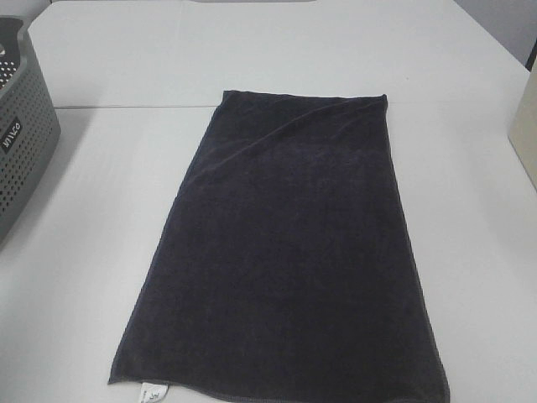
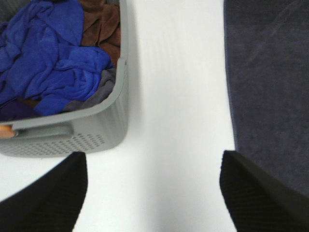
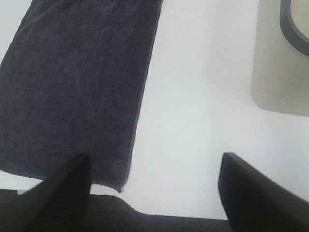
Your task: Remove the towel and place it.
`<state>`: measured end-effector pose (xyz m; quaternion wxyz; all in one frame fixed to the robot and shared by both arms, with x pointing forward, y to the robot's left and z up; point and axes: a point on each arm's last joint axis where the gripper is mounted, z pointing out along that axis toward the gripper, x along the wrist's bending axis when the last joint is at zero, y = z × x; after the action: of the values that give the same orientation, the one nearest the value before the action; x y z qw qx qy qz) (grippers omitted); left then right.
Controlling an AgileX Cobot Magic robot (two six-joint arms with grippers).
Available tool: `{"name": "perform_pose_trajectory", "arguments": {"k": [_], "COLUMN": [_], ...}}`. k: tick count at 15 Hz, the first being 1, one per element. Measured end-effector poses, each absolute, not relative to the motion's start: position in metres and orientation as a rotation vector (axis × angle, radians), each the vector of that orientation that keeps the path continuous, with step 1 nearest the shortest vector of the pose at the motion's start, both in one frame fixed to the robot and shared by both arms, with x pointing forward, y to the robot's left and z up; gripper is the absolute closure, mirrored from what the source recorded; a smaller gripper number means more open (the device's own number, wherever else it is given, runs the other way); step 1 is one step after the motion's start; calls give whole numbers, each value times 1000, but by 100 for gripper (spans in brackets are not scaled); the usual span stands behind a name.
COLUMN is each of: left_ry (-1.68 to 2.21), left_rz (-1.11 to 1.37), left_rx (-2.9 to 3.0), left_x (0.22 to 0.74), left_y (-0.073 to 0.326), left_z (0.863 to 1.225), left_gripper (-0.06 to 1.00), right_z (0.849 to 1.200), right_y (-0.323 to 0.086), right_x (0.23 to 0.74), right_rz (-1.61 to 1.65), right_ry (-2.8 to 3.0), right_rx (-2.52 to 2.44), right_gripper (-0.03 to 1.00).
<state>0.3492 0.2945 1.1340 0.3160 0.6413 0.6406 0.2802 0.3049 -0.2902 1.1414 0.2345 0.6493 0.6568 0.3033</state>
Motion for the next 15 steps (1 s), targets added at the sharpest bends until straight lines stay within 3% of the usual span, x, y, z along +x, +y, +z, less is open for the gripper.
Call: {"name": "perform_pose_trajectory", "arguments": {"k": [7, 10, 15], "left_ry": [1514, 1508, 1462], "left_rz": [949, 949, 913], "left_rx": [1512, 1543, 1597], "left_x": [238, 229, 230], "left_y": [305, 305, 301], "left_z": [1076, 1061, 1057], "left_gripper": [23, 23, 23], "right_z": [1070, 1044, 1037], "right_y": [-287, -285, -282], "right_x": [227, 224, 235], "right_rz": [921, 928, 979], "right_ry": [1714, 1741, 1752], "right_rx": [1581, 1582, 1505], "right_gripper": [26, 26, 26]}}
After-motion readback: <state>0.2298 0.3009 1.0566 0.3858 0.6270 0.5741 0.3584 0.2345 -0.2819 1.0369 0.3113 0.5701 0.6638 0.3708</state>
